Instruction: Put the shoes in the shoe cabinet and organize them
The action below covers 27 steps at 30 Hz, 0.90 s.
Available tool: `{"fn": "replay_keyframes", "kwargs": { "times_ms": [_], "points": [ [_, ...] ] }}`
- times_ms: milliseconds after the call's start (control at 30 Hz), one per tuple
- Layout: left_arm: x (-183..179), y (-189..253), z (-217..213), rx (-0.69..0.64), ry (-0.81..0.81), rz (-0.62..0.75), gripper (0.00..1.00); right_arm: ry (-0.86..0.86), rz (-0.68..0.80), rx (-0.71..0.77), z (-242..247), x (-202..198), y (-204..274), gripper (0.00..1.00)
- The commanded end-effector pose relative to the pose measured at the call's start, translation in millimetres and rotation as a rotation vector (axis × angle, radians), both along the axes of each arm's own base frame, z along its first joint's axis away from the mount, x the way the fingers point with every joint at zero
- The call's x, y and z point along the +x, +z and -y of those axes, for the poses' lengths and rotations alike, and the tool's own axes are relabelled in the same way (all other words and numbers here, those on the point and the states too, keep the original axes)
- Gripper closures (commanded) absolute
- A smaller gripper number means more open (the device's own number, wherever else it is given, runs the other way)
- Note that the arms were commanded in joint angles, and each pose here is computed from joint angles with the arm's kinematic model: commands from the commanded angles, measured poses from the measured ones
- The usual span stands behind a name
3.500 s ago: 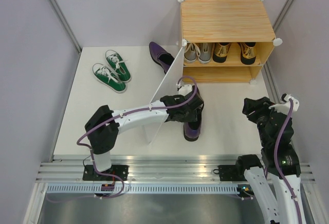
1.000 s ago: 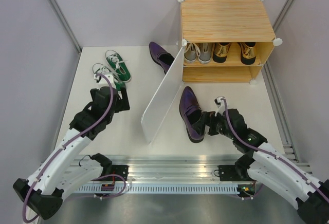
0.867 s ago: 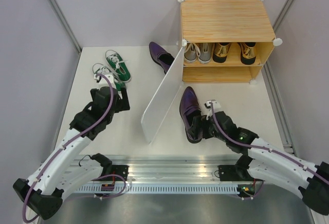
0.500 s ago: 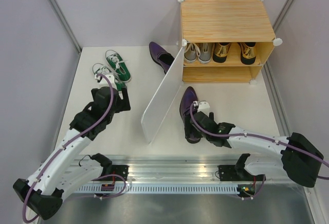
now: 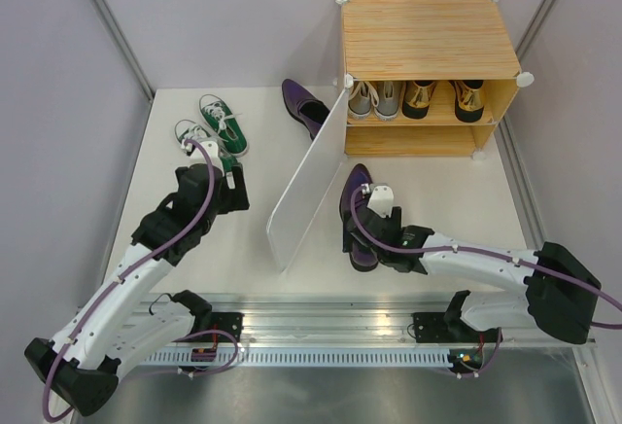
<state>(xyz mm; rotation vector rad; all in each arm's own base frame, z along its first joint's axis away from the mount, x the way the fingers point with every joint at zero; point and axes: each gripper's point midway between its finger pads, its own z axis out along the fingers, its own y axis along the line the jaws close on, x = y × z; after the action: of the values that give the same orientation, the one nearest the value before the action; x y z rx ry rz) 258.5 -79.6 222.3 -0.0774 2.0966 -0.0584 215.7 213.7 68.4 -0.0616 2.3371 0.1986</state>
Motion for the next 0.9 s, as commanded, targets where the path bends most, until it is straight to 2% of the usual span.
{"fn": "replay_keyframes", "kwargs": {
  "times_ms": [0, 600, 867],
  "points": [
    [5, 6, 3, 0.006, -0.031, 0.031, 0.08, -0.052, 0.033, 0.011, -4, 6, 12, 0.02],
    [5, 3, 8, 0.002, -0.053, 0.017, 0.08, -0.091, -0.023, -0.134, -7, 9, -48, 0.02],
    [4, 1, 10, -0.001, -0.066, 0.009, 0.08, -0.080, -0.067, -0.107, -11, 5, -75, 0.02]
  ]
}}
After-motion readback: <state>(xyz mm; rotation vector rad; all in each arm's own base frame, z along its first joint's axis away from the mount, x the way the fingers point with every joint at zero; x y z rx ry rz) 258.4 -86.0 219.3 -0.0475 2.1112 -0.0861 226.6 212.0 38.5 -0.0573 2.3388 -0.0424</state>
